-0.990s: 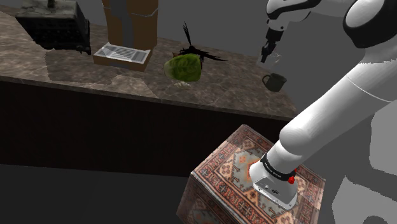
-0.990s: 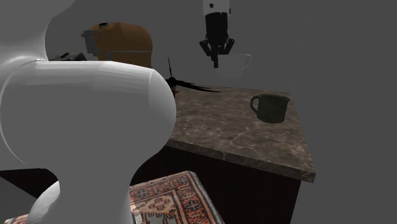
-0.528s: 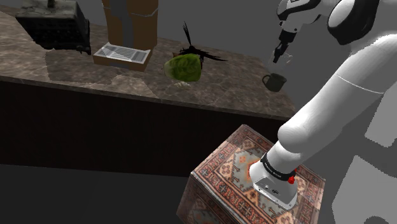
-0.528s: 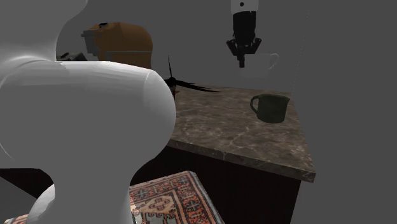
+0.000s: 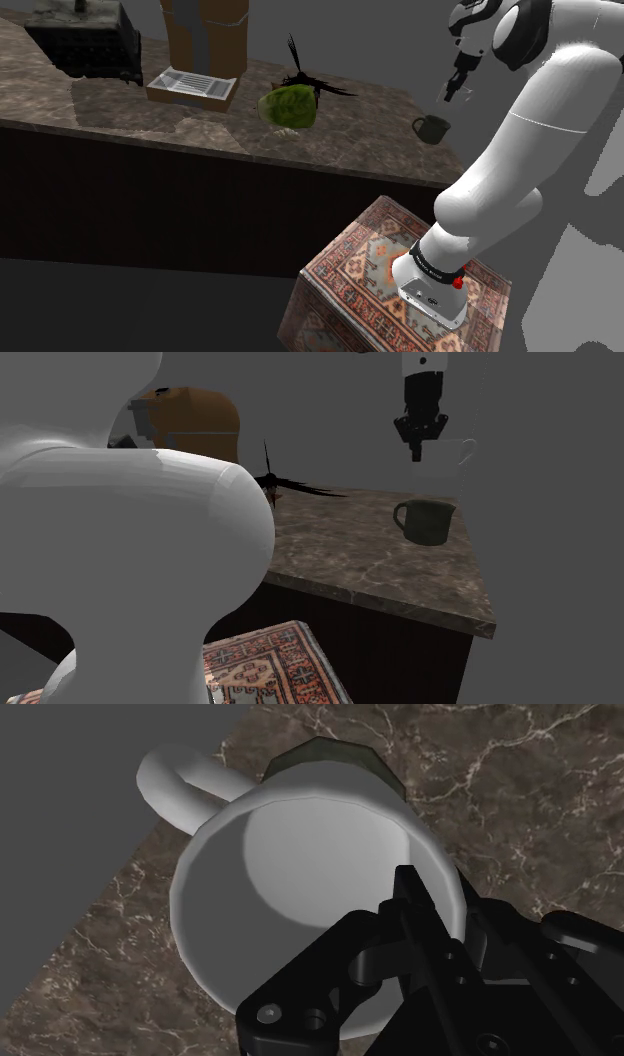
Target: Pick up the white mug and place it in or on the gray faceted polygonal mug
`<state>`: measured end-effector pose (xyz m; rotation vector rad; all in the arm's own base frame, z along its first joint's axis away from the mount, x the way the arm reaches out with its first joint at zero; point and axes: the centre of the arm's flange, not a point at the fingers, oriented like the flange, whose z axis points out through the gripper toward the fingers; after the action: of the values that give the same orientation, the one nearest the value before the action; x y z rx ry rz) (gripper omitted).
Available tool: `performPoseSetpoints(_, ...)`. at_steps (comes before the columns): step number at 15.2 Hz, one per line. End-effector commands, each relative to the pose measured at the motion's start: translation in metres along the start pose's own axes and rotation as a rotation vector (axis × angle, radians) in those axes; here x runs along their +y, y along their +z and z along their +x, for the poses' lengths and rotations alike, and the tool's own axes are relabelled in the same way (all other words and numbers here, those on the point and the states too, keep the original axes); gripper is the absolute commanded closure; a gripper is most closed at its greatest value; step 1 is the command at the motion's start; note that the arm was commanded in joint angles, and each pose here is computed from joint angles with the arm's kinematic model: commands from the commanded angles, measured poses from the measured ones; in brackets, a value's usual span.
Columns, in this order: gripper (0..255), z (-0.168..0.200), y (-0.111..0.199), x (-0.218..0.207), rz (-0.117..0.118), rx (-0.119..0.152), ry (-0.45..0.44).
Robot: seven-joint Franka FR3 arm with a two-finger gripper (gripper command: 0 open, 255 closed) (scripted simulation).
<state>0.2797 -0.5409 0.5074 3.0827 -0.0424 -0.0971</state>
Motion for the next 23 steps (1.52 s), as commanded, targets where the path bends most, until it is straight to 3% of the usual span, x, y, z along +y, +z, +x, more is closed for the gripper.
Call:
performPoseSetpoints(1,255,0.0,0.009,0.002,0.0,0.001,-0.001)
performPoseSetpoints(12,255,0.003,0.067,-0.002,0.0,0.001,-0.001)
performPoseSetpoints(21,255,0.003,0.07,-0.002,0.0,0.001,-0.001)
performPoseSetpoints(22,0,0.004,0.07,-0.002,0.0,0.001,-0.001)
performPoseSetpoints(23,0,0.004,0.07,-0.002,0.0,0.001,-0.001)
